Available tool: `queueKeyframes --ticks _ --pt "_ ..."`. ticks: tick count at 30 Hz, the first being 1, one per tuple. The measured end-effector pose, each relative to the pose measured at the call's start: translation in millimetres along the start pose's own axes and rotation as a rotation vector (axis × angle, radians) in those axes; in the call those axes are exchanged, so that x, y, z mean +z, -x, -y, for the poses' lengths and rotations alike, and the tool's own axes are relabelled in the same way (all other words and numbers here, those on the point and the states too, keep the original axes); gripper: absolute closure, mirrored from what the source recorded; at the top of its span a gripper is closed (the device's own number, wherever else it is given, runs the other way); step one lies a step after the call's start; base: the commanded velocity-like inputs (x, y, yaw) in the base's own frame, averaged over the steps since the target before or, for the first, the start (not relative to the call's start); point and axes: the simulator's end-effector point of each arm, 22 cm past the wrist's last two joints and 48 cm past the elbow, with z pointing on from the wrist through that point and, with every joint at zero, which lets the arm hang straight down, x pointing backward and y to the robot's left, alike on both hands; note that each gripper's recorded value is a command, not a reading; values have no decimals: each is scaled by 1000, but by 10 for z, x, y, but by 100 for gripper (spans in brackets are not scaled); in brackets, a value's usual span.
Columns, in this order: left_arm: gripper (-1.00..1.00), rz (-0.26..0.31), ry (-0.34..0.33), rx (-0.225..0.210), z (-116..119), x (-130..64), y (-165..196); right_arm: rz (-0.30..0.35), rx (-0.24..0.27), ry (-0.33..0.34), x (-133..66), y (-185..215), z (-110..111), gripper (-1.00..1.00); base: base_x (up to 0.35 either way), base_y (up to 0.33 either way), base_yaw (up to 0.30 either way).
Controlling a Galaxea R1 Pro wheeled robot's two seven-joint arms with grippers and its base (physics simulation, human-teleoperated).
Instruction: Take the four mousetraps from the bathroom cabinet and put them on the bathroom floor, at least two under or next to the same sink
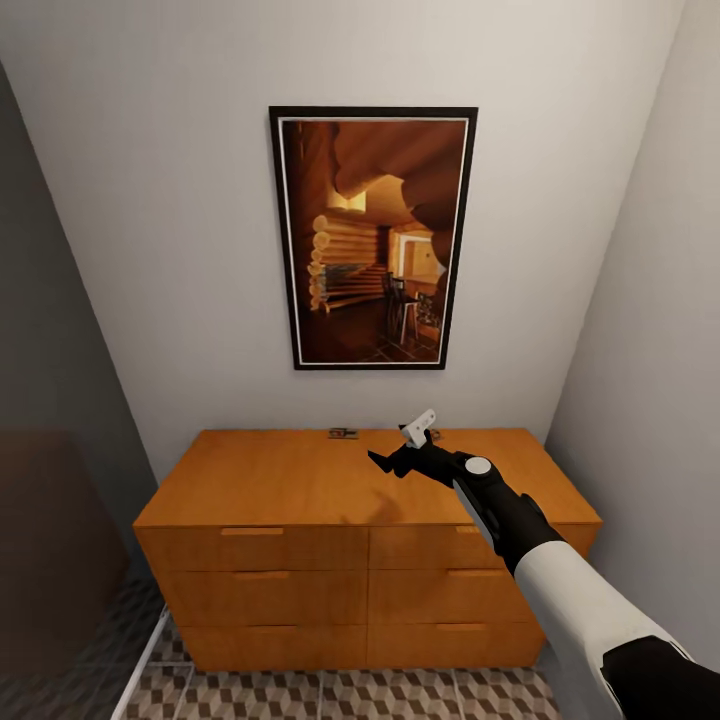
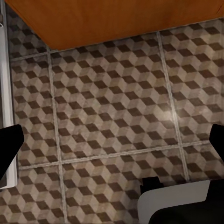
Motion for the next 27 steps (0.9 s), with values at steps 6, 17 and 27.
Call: queueKeyframes --ticks 6,17,27 --pt "-100 0 0 0 0 0 0 -2 1 0 0 -11 0 -100 0 -11 0" --pt "-100 0 0 0 0 0 0 -3 2 0 0 -13 -1 -100 0 -1 0" --pt "-100 0 0 0 0 -1 0 -3 3 1 0 -17 -2 -100 25 2 0"
